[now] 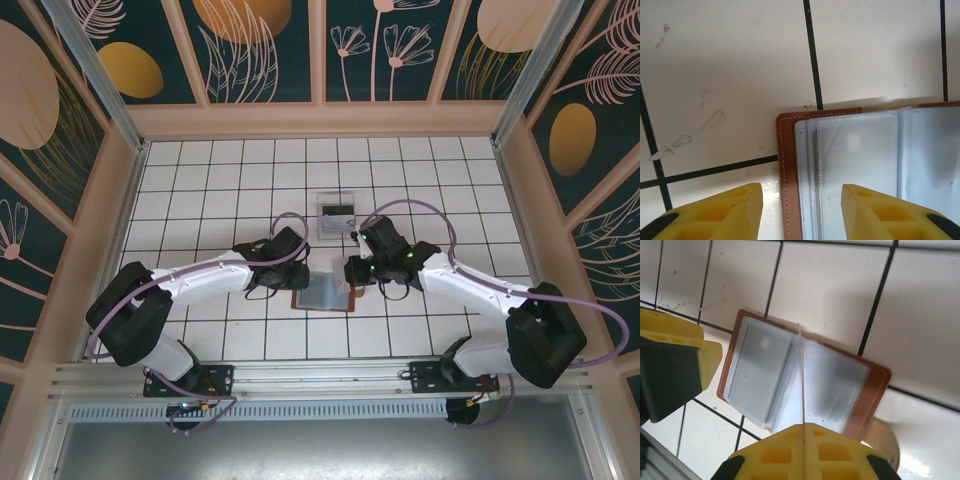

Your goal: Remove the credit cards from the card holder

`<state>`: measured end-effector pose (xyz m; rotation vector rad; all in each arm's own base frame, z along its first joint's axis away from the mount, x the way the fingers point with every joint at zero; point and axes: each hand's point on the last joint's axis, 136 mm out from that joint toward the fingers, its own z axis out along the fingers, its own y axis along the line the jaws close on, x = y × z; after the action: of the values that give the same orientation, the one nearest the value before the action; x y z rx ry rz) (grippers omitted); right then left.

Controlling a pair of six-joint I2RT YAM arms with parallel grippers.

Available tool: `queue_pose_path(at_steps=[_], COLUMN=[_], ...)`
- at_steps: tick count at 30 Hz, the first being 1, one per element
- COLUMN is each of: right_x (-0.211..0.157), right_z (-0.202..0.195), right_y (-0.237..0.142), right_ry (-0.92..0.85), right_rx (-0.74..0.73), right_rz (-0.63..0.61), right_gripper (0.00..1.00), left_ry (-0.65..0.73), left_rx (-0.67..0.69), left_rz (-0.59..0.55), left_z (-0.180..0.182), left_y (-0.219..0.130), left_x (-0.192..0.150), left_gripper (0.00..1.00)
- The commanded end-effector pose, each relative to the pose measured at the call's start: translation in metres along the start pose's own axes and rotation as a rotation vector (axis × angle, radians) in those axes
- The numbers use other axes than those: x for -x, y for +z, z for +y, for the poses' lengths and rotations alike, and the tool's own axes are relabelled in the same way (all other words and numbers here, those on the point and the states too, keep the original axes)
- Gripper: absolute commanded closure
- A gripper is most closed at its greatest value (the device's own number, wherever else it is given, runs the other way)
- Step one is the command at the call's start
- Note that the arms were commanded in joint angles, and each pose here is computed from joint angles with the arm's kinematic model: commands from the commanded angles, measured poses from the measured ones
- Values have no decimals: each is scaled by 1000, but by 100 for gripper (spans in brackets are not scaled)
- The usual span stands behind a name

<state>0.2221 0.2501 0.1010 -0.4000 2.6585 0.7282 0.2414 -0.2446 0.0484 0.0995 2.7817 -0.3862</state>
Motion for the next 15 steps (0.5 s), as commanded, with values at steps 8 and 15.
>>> queue_pose_path(at_steps=[8,15], right_x=[28,46], right_z=[-9,0], right_y=[-29,-42], right_ry=[-564,-958], right_rx=[-132,-150], right_rz=[23,54], right_gripper=[100,100], left_ry=[-17,-30], left_rx=[50,46], left_rz=[-18,3], left_z=[17,21], left_y=[-5,0], left_x=[-2,-12], left_gripper=[53,53])
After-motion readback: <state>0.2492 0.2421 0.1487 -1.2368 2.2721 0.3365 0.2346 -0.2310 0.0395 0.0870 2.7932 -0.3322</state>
